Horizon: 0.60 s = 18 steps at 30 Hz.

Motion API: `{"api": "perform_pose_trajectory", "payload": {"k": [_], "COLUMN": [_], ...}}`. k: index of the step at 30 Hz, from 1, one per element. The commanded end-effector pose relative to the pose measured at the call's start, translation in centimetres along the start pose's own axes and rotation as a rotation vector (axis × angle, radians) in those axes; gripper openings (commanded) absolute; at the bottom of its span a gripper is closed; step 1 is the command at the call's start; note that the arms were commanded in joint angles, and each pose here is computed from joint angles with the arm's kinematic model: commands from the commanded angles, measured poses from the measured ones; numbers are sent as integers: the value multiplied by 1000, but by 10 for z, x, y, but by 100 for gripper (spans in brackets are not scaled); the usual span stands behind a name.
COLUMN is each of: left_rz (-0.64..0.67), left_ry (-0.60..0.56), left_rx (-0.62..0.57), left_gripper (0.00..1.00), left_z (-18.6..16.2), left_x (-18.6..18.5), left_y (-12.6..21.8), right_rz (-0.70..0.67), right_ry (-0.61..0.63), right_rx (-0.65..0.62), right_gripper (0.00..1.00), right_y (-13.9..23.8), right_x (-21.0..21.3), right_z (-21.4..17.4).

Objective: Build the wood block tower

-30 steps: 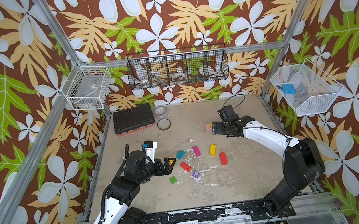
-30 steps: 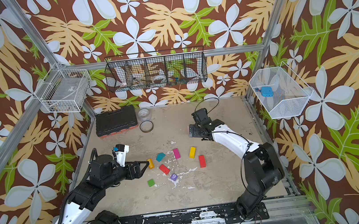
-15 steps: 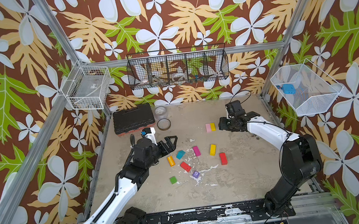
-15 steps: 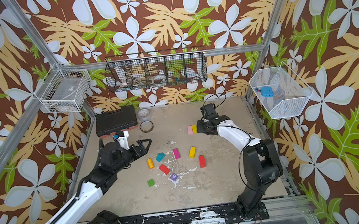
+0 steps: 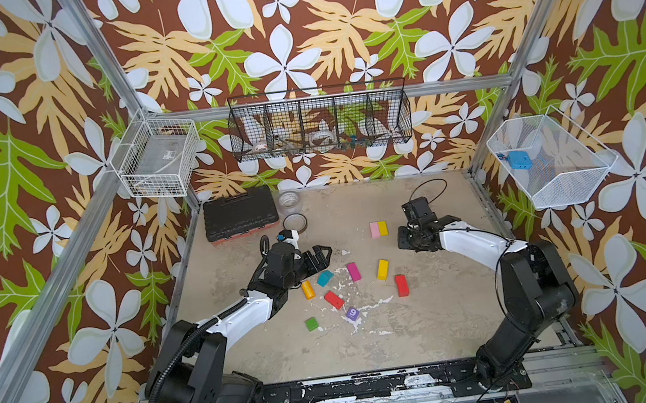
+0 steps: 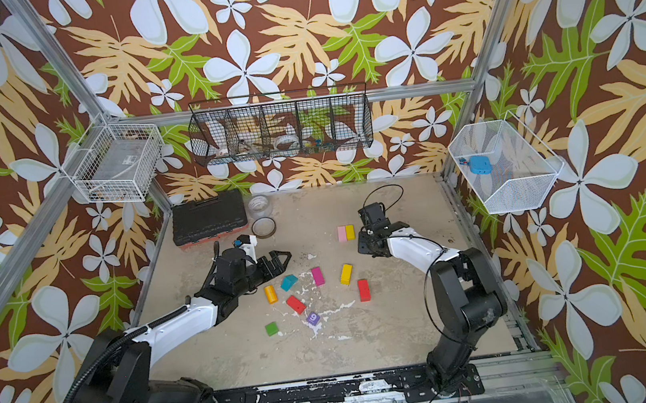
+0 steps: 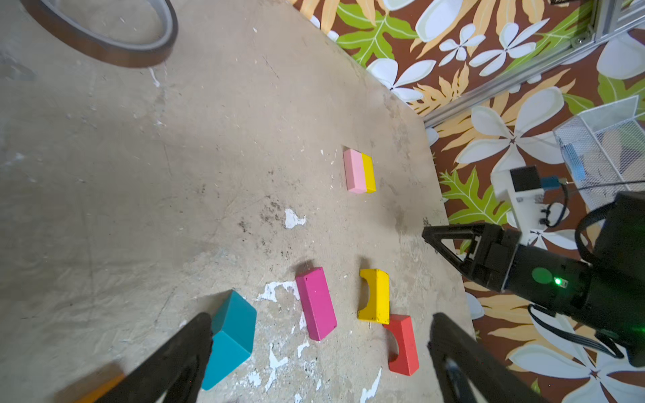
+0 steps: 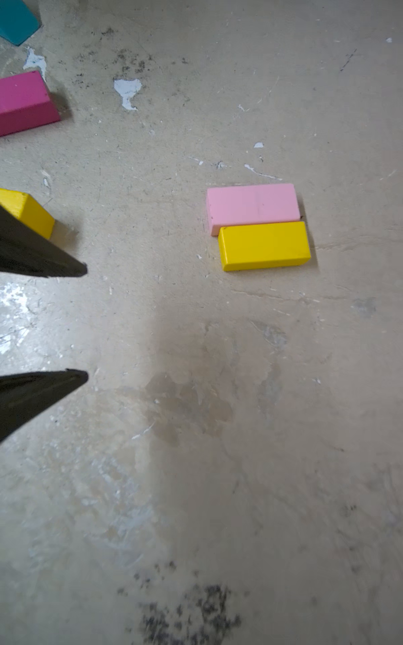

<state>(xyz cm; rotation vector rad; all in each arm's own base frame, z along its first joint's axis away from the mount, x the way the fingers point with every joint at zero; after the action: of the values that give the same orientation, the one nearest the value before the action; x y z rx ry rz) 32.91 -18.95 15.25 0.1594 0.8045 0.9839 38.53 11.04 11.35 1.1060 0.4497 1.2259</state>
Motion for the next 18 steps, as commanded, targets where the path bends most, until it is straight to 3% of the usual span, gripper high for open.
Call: {"api": "perform_pose_trajectory", "payload": {"k": [1,10,18], "left_rz": [-47,-35,-37], "left_ry": [-26,-50,-53], "left_rx": [-9,76,75], "left_gripper": [97,93,93], "left_z": [7,0,2], "left_x": [-8,-4,-5], "left_y": [-6,-27,-26], "right_rz": [23,-22,-33], "right_ry": [42,114,129], "right_rx": [26,60,119], "right_gripper": [45,43,39], "right_y": [-8,-31,-57], "right_x": [13,33,43], "right_z": [-6,-9,-9]}}
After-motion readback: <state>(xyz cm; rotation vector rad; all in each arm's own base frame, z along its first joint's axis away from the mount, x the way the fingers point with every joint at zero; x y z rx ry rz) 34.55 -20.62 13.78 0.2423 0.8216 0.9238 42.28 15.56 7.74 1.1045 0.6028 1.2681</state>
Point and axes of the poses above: each gripper's point midway between its finger pads, its own y axis back along the fingers, its own x axis along the line the jaws close on, z = x × y, the point moved 4 cm from there along y, back along the fingers, and after that the axes turned 15 degrees about -y, right-handed, at the moved point
